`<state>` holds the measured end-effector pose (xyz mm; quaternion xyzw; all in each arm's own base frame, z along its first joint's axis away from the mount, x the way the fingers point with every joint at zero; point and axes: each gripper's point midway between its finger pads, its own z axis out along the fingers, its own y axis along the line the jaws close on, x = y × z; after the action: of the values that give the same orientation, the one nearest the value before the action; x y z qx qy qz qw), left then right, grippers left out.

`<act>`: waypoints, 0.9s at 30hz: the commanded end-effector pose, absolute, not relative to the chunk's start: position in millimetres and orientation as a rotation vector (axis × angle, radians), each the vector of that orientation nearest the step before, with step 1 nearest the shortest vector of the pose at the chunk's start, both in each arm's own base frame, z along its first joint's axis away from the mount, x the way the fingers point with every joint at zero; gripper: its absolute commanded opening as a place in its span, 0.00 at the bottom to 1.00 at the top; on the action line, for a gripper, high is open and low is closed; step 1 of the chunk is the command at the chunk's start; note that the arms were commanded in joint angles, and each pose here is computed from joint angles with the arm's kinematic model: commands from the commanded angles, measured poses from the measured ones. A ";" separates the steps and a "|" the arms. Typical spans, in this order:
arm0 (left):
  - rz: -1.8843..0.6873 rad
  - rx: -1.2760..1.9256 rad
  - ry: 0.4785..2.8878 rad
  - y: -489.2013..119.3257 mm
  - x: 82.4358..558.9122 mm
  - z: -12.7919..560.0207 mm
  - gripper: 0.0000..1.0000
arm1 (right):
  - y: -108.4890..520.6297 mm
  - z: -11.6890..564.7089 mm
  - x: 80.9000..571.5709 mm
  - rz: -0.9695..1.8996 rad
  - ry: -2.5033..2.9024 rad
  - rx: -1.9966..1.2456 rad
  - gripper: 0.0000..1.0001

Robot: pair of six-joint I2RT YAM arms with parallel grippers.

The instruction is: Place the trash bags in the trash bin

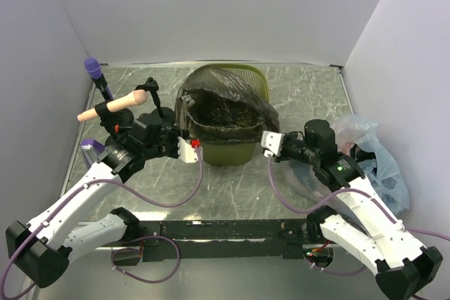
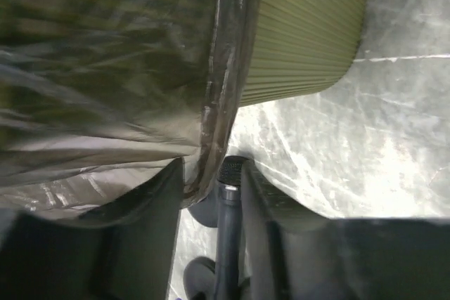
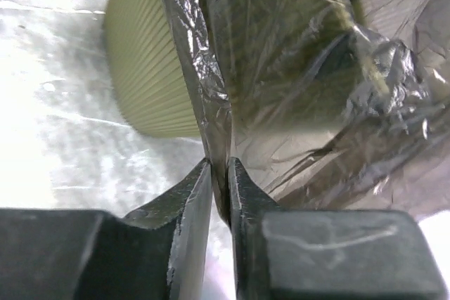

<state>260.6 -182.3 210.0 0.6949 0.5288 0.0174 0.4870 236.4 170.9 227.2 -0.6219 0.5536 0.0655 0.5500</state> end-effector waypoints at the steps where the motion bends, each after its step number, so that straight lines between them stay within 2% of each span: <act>1: -0.089 1.676 1.371 -181.2 237.2 236.2 0.52 | 166.9 265.3 212.3 0.234 1.340 -1.406 0.26; 5: -0.369 1.718 1.461 -180.4 179.1 246.6 0.64 | 163.7 286.2 174.3 0.365 1.368 -1.365 0.33; 10: -0.493 1.602 1.601 -184.2 169.0 284.4 0.66 | 161.5 321.5 162.6 0.441 1.417 -1.234 0.38; 14: -0.451 1.440 1.583 -195.5 203.5 330.9 0.66 | 163.6 337.9 185.7 0.441 1.455 -1.084 0.45; 17: -0.361 1.136 1.613 -194.8 269.2 367.3 0.70 | 169.2 342.0 207.0 0.433 1.461 -1.029 0.52; 20: -0.339 0.910 1.613 -182.8 322.6 403.4 0.71 | 173.3 340.0 224.4 0.415 1.509 -1.036 0.53; 23: -0.374 0.896 1.542 -191.5 345.8 428.5 0.71 | 170.1 343.5 243.3 0.380 1.576 -0.961 0.53; 27: -0.478 0.969 1.363 -225.7 353.5 454.3 0.72 | 171.2 333.9 241.5 0.401 1.593 -0.966 0.54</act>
<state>356.3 -191.1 390.2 0.4131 0.6917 -0.1495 0.5732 239.5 176.1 312.7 -0.4431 0.6861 0.1740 0.5501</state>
